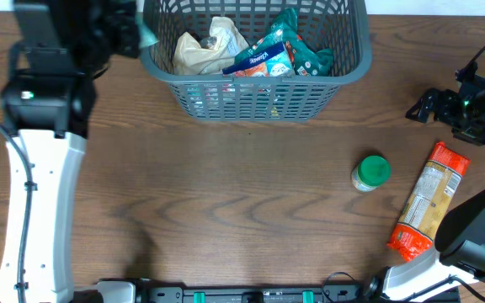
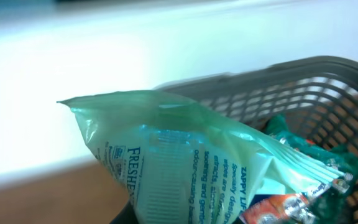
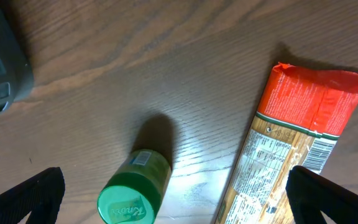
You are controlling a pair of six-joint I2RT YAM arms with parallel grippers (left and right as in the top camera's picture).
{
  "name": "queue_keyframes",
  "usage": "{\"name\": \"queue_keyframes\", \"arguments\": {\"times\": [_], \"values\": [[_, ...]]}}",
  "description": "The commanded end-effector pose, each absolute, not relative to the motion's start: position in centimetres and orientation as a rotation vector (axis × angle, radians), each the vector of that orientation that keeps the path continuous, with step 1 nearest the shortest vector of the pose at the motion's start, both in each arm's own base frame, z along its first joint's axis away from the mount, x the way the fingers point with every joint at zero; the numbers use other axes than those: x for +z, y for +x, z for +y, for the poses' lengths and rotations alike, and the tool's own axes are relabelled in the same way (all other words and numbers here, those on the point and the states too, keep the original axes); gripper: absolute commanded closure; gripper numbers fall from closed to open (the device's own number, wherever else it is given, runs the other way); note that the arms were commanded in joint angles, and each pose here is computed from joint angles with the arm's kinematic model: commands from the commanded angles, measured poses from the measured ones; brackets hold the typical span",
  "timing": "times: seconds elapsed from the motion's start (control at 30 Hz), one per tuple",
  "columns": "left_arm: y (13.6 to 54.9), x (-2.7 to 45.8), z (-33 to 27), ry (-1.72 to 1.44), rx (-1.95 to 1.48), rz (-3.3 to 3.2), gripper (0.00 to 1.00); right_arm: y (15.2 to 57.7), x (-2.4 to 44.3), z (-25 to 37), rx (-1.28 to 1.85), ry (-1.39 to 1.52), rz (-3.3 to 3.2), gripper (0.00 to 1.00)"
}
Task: Pack container
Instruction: 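Lift the mint-green packet and carry it up into the basket, then release the packet and withdraw the left gripper to the left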
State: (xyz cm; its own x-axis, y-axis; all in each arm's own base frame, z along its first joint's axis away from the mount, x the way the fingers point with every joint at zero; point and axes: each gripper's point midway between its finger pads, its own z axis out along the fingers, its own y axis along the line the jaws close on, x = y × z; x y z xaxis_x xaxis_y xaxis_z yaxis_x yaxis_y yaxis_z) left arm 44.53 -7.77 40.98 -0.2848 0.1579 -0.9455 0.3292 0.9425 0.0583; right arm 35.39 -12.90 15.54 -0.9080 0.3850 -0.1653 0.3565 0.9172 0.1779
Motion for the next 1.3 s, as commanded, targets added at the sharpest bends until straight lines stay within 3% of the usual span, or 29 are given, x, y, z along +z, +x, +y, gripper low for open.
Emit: {"name": "queue_keyframes", "arguments": {"times": [0.0,0.2,0.5,0.7,0.77,0.8,0.83,0.93,1.07,1.27], "values": [[44.5,43.0,-10.9,0.680,0.018,1.693,0.94,35.5,15.4,-12.4,0.231,0.563,2.886,0.01],[46.2,39.6,-17.0,1.024,0.124,1.569,0.86,35.6,15.5,-11.9,0.269,0.560,2.881,0.01],[51.2,26.2,-21.3,1.233,0.069,1.725,0.83,35.7,15.5,-11.7,0.291,0.557,2.876,0.01],[52.4,20.0,-21.7,1.271,0.027,1.835,0.67,35.5,15.5,-11.6,0.294,0.560,2.883,0.01],[52.5,18.9,-21.7,1.281,0.020,1.856,0.51,35.4,15.5,-11.6,0.296,0.562,2.887,0.01],[52.5,18.6,-21.7,1.271,0.013,1.867,0.30,35.4,15.5,-11.5,0.297,0.562,2.890,0.01],[52.6,18.6,-21.7,1.252,0.001,1.880,0.16,35.4,15.5,-11.5,0.298,0.563,2.890,0.01],[52.5,19.3,-21.7,1.200,-0.020,1.898,0.04,35.3,15.5,-11.5,0.298,0.564,2.893,0.01],[52.3,22.2,-21.2,1.153,0.007,1.867,0.01,35.3,15.5,-11.5,0.298,0.563,2.892,0.01],[52.2,30.6,-18.1,1.007,0.176,1.762,0.02,35.6,15.5,-11.6,0.293,0.559,2.881,0.01]]}}
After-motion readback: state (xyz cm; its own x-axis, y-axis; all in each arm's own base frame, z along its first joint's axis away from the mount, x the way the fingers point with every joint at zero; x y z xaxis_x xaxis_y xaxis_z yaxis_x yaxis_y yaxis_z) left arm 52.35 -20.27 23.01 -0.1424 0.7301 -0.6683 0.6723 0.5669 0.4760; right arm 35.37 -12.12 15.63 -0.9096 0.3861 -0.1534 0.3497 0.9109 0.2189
